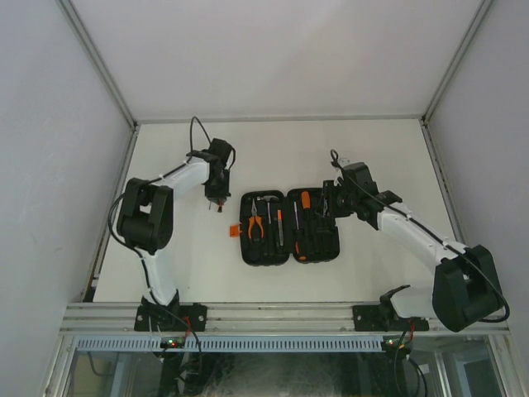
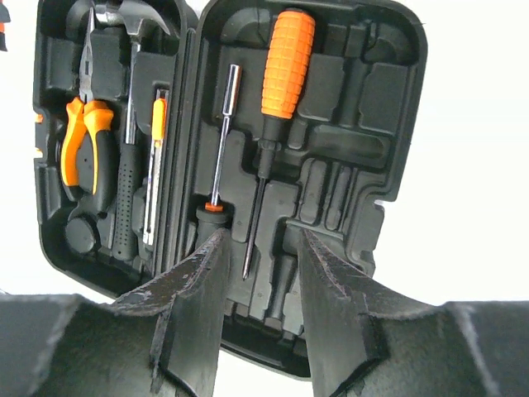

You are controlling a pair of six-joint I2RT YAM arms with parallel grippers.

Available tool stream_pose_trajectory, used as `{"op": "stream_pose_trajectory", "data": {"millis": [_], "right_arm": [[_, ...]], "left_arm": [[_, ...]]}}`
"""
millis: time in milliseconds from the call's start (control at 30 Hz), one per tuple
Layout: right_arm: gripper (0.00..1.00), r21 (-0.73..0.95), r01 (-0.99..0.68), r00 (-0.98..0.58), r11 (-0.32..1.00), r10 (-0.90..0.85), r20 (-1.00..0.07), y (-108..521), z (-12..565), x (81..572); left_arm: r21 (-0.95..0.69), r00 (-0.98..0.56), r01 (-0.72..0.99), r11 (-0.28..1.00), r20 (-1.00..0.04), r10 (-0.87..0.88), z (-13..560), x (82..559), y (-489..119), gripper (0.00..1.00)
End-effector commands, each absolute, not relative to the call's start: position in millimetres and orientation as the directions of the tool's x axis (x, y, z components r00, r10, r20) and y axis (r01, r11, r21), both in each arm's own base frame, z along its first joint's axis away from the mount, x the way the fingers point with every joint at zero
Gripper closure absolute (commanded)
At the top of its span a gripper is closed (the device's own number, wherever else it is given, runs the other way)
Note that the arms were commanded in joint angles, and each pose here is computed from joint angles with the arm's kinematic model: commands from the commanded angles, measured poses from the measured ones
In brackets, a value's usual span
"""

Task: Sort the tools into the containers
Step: Pick up the screwdriver from the center of the board.

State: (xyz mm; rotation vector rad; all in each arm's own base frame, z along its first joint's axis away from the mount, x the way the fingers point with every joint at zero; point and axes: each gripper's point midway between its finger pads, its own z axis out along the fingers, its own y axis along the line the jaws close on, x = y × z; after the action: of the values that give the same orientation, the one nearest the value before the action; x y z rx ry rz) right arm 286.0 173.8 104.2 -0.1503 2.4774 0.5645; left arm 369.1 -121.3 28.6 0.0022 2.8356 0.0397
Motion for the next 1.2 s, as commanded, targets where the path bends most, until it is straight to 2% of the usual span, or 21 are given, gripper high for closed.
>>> {"op": "stream_pose_trajectory", "data": {"millis": [0,333,600,800,967,1167], "right_arm": [[0.62,0.358,-0.212,-0.755,0.909,0.08,-0.651,167.0,127.3,296.9],[0.59,0.397,-0.143,-0.637,0.906,0.223,-0.738,146.9,158.2,305.7],[0.49,0.419,-0.217,-0.507,0.881,0.265,-0.82,143.9,196.4,307.7],[0.48,0.562,-0.121,-0.53,0.818,0.426,-0.734,145.4,201.1,310.2],[0.49,0.726,-0.132,-0.572,0.674,0.547,-0.612,175.0,208.4,307.2],[0.49,0.748,-0.237,-0.581,0.62,0.527,-0.621,208.2,223.4,300.1]], "left_arm": [[-0.05,-0.903,0.012,0.999,-0.43,-0.011,72.8,376.5,-132.5,0.91],[-0.203,-0.838,0.157,0.967,-0.545,0.021,126.1,364.1,-171.3,0.95],[-0.325,-0.783,0.378,0.867,-0.612,0.112,161.7,327.8,-221.5,1.0],[-0.391,-0.745,0.487,0.781,-0.653,0.137,178.6,301.8,-267.8,1.0],[-0.491,-0.75,0.511,0.705,-0.656,0.086,193.8,290.5,-300.5,1.0],[-0.567,-0.755,0.529,0.631,-0.654,0.046,211.4,288.4,-324.9,1.0]]}}
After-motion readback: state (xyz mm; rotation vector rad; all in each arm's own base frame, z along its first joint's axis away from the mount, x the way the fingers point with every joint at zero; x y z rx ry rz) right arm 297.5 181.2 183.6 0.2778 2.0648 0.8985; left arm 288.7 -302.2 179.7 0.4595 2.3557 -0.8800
